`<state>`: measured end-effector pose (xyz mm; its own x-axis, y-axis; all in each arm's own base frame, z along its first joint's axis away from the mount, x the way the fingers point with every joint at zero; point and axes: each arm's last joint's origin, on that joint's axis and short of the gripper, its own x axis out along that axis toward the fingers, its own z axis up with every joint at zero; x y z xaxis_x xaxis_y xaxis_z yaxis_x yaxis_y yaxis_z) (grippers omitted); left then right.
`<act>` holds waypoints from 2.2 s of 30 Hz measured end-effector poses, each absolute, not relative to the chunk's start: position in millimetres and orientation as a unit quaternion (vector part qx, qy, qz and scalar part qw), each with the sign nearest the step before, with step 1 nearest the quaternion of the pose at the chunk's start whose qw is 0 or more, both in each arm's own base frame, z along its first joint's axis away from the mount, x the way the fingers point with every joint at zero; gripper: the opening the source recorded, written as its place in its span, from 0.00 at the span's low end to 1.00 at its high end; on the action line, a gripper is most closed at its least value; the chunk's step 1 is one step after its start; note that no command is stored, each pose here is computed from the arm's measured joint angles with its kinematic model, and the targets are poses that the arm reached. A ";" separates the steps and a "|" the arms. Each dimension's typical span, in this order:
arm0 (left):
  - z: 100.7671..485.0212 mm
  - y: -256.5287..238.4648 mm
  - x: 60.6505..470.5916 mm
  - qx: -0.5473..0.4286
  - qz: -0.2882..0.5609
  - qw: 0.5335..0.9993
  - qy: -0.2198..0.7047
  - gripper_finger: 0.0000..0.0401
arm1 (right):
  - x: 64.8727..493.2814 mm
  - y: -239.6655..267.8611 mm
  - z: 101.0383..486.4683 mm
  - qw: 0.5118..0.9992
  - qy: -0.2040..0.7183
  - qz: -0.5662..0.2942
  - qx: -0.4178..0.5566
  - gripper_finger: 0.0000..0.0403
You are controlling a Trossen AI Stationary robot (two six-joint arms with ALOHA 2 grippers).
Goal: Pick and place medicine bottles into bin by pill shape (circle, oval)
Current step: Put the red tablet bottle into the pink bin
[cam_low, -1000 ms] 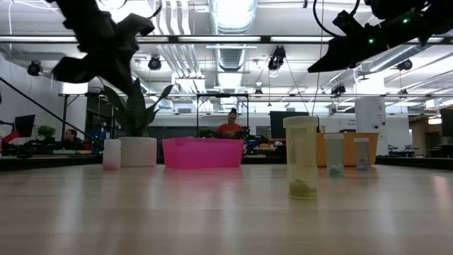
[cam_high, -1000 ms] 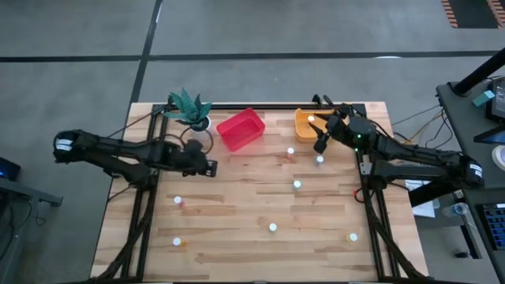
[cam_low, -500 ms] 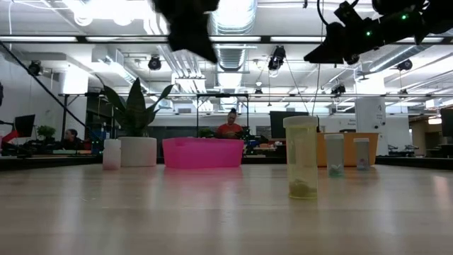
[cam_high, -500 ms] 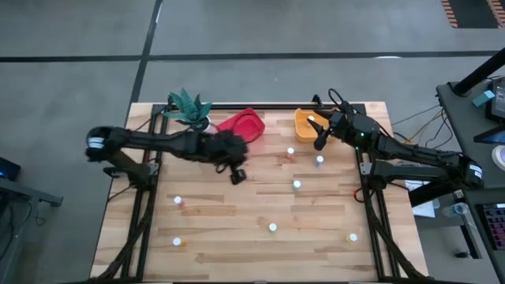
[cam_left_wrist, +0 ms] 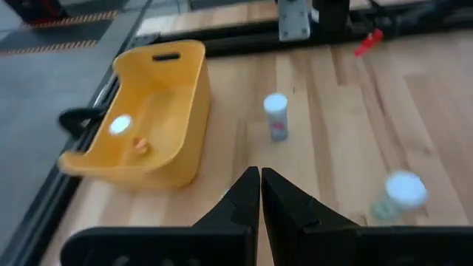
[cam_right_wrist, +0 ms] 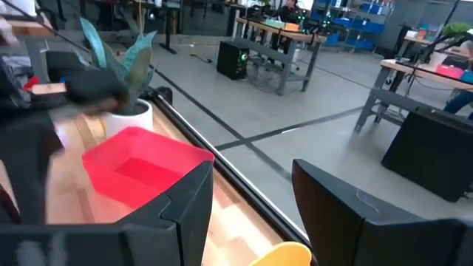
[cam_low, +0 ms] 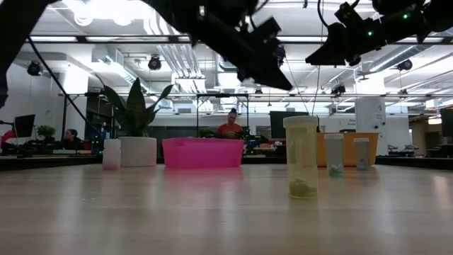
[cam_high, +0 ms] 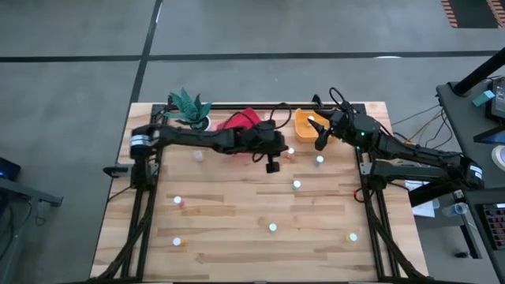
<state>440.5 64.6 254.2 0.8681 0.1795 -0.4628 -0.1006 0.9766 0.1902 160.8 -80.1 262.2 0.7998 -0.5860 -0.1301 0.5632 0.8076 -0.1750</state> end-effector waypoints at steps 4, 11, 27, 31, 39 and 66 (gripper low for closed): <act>230.6 73.5 457.3 0.063 0.075 0.969 0.227 0.00 | 160.8 -80.1 261.4 0.946 0.092 -0.303 -0.065 0.44; 191.0 78.0 468.4 0.037 0.079 0.963 0.255 0.00 | 160.8 -80.1 260.8 0.946 0.094 -0.303 -0.066 0.44; 177.1 83.4 469.6 0.045 0.121 0.958 0.256 0.40 | 160.8 -80.1 259.4 0.946 0.099 -0.302 -0.071 0.44; 174.6 86.0 468.0 0.047 0.132 0.955 0.261 0.53 | 160.8 -80.1 258.7 0.945 0.101 -0.302 -0.072 0.44; 173.8 87.0 467.8 0.038 0.106 0.961 0.252 0.57 | 160.8 -80.1 258.6 0.945 0.101 -0.302 -0.072 0.44; 152.2 90.1 473.5 0.025 0.110 0.961 0.251 0.40 | 160.6 -80.2 257.7 0.945 0.106 -0.302 -0.074 0.44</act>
<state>473.5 90.1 152.2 0.8499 0.2247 -0.4767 -0.1994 0.9744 0.1039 160.6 -80.2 257.7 0.7954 -0.5856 -0.1560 0.5541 0.8070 -0.2044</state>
